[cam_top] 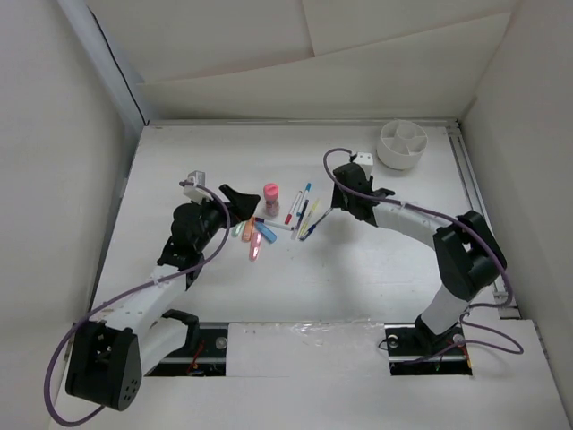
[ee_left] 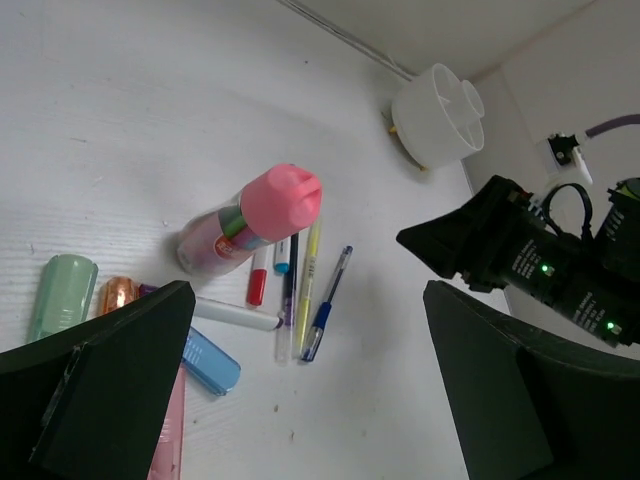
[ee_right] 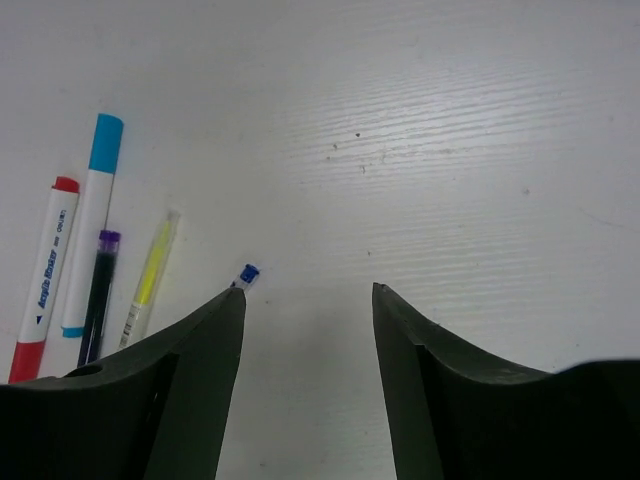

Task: Sort the stationery into containers
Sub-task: Pick up the pen from the center of the board.

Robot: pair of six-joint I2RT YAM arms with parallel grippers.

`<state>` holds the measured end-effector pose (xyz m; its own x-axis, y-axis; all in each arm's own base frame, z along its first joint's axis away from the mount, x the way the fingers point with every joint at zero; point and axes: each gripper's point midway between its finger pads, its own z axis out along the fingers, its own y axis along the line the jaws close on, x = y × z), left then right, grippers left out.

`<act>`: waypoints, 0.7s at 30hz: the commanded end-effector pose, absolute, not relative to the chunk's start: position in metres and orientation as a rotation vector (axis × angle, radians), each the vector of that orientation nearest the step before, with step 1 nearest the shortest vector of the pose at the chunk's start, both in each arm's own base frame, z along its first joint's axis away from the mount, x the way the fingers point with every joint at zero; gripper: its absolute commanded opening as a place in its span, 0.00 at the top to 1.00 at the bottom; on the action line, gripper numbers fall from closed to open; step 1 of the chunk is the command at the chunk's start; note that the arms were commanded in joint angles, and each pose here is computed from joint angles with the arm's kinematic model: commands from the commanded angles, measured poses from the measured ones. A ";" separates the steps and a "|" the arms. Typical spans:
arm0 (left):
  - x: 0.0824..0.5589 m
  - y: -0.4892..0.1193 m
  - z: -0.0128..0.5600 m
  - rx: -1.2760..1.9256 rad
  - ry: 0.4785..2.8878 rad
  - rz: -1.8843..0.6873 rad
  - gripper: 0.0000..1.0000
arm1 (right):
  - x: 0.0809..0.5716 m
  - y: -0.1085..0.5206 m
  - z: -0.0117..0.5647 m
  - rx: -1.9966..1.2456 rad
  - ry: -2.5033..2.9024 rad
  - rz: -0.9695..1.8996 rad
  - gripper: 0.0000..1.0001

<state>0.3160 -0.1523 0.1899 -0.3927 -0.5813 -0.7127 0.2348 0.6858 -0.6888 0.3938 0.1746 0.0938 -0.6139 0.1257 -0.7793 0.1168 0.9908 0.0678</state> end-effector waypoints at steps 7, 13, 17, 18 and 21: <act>0.311 -0.140 0.238 -0.287 1.610 -0.882 0.00 | 0.425 0.211 0.093 0.189 2.242 0.176 0.85; 0.300 -0.128 0.240 -0.291 1.534 -0.851 0.00 | 0.424 0.207 0.081 0.243 2.256 0.155 0.54; 0.302 -0.132 0.230 -0.282 1.572 -0.859 0.00 | 0.423 0.213 0.067 0.266 2.280 0.157 0.50; 0.302 -0.135 0.234 -0.269 1.567 -0.871 0.00 | 0.422 0.215 0.062 0.261 2.292 0.160 0.50; 0.302 -0.137 0.230 -0.264 1.583 -0.876 0.00 | 0.424 0.223 0.062 0.257 2.299 0.178 0.50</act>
